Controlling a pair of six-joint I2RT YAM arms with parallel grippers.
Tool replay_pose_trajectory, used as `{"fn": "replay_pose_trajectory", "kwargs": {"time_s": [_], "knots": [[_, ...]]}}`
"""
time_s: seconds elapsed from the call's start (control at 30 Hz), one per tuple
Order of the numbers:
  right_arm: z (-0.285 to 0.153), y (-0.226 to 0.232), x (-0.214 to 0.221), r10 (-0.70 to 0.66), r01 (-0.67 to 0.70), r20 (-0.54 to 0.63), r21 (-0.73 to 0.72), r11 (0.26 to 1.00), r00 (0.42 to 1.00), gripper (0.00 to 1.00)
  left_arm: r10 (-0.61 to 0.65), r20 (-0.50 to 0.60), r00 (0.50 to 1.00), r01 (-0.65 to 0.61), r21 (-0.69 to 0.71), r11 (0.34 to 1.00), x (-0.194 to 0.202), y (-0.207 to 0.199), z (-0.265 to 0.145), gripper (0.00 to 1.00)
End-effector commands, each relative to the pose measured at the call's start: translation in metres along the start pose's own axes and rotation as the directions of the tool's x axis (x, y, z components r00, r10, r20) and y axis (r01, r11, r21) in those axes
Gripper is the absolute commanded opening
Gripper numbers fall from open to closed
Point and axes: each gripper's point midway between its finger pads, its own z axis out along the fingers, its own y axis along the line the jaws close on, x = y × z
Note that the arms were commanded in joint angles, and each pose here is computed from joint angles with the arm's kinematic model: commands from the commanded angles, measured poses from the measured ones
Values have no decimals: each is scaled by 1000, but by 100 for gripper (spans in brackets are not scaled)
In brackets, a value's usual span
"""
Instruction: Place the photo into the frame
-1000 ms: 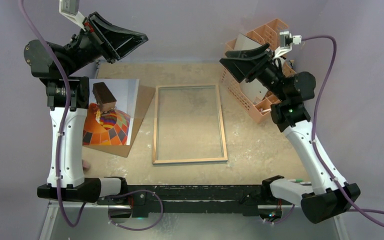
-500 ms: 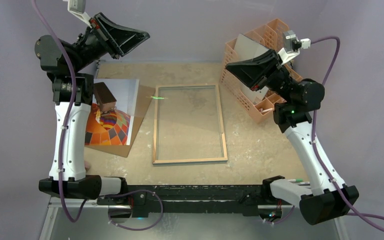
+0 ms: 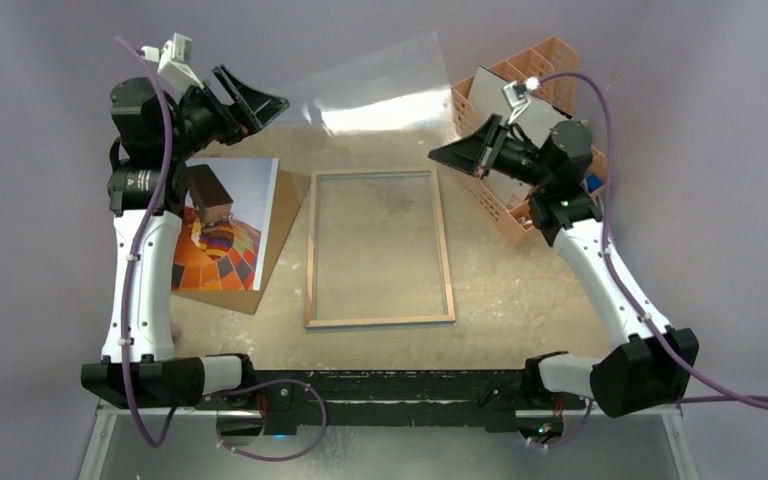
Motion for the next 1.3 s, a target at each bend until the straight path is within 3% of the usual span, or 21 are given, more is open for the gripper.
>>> {"fn": "replay_pose_trajectory", "kwargs": {"time_s": [0.0, 0.1, 0.33, 0.53, 0.7, 0.87, 1.27], "knots": [[-5, -57, 40, 225, -208, -84, 170, 963, 971, 0, 12, -64, 998, -40, -450, 892, 31, 99, -25, 82], [-1, -78, 49, 306, -288, -65, 203, 936, 950, 0, -34, -121, 992, -43, -578, 815, 57, 141, -32, 82], [3, -115, 60, 400, -385, 14, 306, 871, 916, 0, -183, -185, 966, 13, -665, 746, 135, 204, -37, 75], [10, -147, 91, 499, -500, 102, 351, 791, 861, 0, -291, -149, 945, 114, -685, 720, 201, 244, -39, 71], [17, -153, 103, 497, -535, 201, 249, 807, 844, 0, -369, -167, 914, 179, -651, 737, 238, 259, -30, 67], [27, -157, 117, 534, -569, 218, 157, 807, 817, 0, -397, -200, 896, 169, -672, 721, 260, 277, -30, 66], [37, -195, 130, 415, -451, 184, 269, 851, 891, 0, -429, -271, 862, 149, -674, 724, 281, 293, -24, 65]]}}
